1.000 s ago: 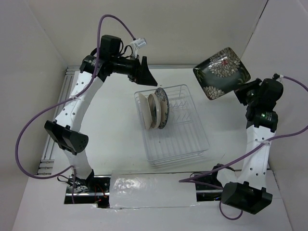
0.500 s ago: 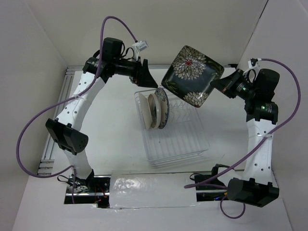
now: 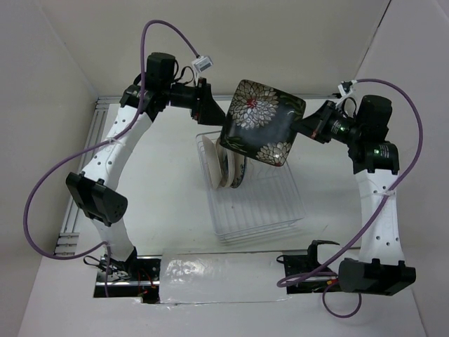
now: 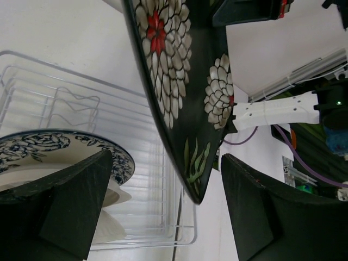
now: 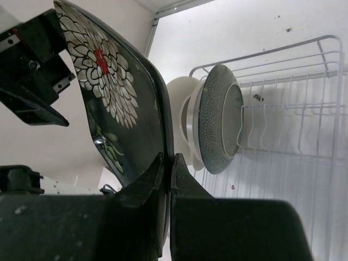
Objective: Load the plates into the dish rack
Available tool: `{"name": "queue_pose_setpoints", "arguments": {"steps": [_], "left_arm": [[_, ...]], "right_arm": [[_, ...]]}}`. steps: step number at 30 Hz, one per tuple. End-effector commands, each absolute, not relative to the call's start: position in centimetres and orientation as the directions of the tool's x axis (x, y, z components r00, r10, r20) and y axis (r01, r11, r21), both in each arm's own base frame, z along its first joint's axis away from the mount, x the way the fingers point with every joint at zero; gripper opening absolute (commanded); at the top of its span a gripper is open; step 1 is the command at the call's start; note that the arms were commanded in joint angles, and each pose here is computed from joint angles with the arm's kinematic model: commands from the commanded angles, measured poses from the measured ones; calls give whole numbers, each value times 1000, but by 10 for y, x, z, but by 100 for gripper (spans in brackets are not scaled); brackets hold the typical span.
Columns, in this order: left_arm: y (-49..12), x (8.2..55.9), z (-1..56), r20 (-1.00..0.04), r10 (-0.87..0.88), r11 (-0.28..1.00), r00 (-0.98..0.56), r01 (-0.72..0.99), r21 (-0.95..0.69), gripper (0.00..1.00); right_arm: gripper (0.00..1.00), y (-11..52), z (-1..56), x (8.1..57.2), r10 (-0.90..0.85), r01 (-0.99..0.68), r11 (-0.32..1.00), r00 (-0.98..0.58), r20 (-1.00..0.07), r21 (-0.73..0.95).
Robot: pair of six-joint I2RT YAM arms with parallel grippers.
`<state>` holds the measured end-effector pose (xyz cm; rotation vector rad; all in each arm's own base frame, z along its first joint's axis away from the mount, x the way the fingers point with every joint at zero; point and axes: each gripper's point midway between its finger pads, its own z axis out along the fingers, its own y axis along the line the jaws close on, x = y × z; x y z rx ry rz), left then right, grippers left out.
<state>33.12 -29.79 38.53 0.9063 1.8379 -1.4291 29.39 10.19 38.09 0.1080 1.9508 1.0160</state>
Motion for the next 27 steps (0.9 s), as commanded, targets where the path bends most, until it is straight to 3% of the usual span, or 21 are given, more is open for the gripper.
{"name": "queue_pose_setpoints", "arguments": {"steps": [1,9,15,17,18,20,21,22,25,27], "left_arm": [[-302,326,403,-842,121,81,-525,851,-519,92],[-311,325,389,-818,147,65,-556,831,-553,77],[-312,326,386,-808,146,58,-571,820,-570,58],[-312,327,387,-807,144,55,-573,819,-572,42],[-313,327,387,-802,144,53,-579,814,-578,28],[-313,330,385,-792,144,52,-593,804,-592,15],[-311,330,388,-781,141,48,-609,792,-609,4],[-311,333,384,-762,145,45,-631,774,-632,0],[-304,335,383,-694,150,15,-704,704,-710,0],[-297,336,383,-652,152,-5,-743,659,-752,0]], "right_arm": [[0,121,422,285,405,-455,609,-525,-748,649],[0,135,426,291,408,-476,585,-527,-746,656],[0,140,426,296,398,-481,581,-537,-744,657],[0,149,423,293,380,-495,564,-556,-740,661],[0,149,421,295,382,-487,568,-558,-737,663],[0,153,417,296,371,-487,569,-568,-735,663],[0,152,416,298,374,-479,575,-568,-733,664],[0,153,414,298,370,-476,577,-571,-733,663],[0,151,410,302,371,-464,591,-569,-733,660],[8,150,408,302,375,-458,593,-571,-730,662]]}}
